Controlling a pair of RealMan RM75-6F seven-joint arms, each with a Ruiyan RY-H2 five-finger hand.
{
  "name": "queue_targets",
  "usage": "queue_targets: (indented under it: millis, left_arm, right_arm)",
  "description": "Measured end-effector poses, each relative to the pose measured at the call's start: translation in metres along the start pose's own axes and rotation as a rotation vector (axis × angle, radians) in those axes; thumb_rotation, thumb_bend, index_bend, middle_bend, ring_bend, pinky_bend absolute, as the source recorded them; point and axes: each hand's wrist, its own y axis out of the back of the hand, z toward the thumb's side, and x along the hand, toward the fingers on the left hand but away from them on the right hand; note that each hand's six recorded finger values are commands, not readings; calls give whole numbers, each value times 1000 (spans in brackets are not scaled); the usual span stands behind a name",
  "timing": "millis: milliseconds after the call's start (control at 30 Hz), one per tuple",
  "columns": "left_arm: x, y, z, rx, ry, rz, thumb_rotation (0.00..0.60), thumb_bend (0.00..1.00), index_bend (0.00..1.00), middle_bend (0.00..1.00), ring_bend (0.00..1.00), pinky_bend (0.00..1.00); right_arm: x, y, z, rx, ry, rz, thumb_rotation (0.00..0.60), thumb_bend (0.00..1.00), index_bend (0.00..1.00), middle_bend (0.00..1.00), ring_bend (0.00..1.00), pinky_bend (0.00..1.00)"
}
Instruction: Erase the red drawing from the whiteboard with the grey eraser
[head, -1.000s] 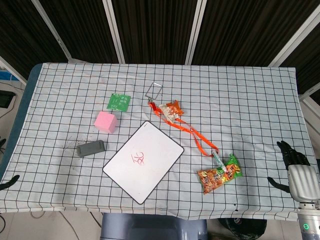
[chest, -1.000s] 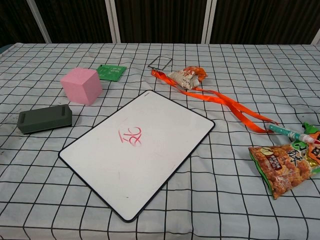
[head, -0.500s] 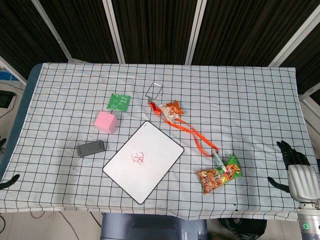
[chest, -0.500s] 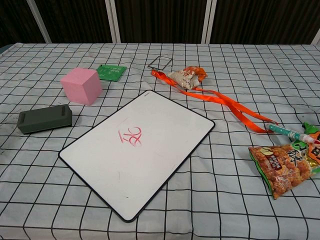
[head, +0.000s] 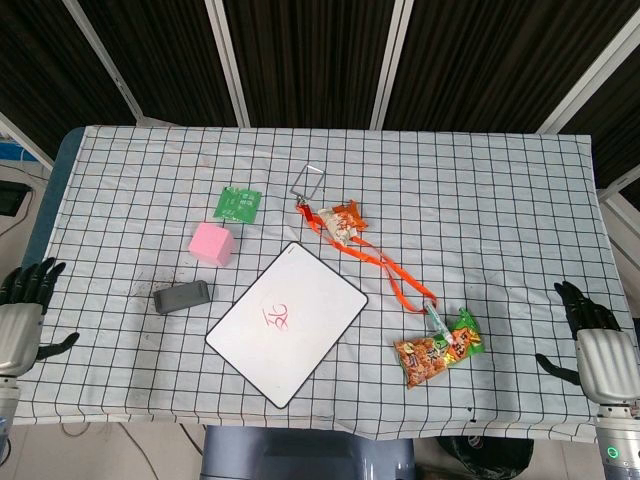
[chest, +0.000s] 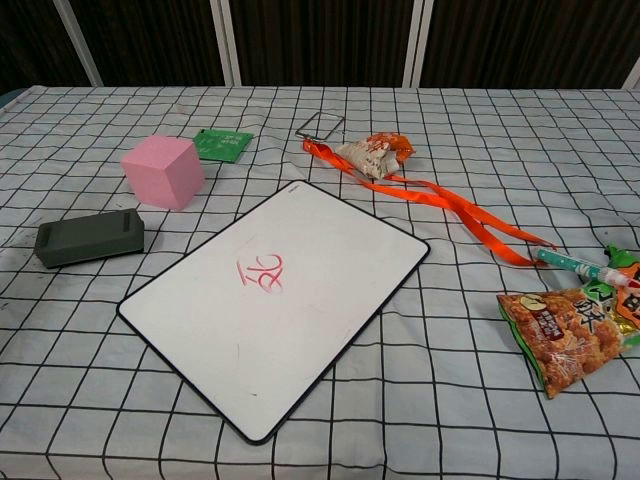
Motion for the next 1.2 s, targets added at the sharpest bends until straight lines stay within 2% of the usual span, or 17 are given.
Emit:
queue_targets:
  millis: [133,233,433,600,800,967,1200]
  left_arm:
    - [22,-9,16,-6,-25,-39,600,135,0,50,0,0]
    - [36,-14,28,2,-32,-48,600,98,3,70,0,0]
    - [55,-39,48,12,-30,-103,600,70,63,143,0,0]
    - [64,-61,57,26,-38,-137,600,90,123,182,0,0]
    - [71,-80,66,66,-51,-142,600,128,176,211,0,0]
    - [72,-98,81,100,-91,-165,600,135,206,243,0,0]
    - [75,-105,98,115,-122,-160,600,154,238,274,0,0]
  right_arm:
    - [0,0,0,1,-1,0,600,155,7,114,206,224]
    - [0,0,0,1,-1,1,600,155,7,114,205,224]
    - [0,0,0,0,-2,1,600,156,7,114,206,223]
    - [-1,0,-1,-1,-3,1,600,156,7,114,206,224]
    - [-1,0,-2,-4,-6,1,600,156,7,114,206,224]
    - [-1,1,-2,-4,-6,2,600,155,7,114,206,224]
    - [-1,1,-3,-6,-6,2,600,155,7,114,206,224]
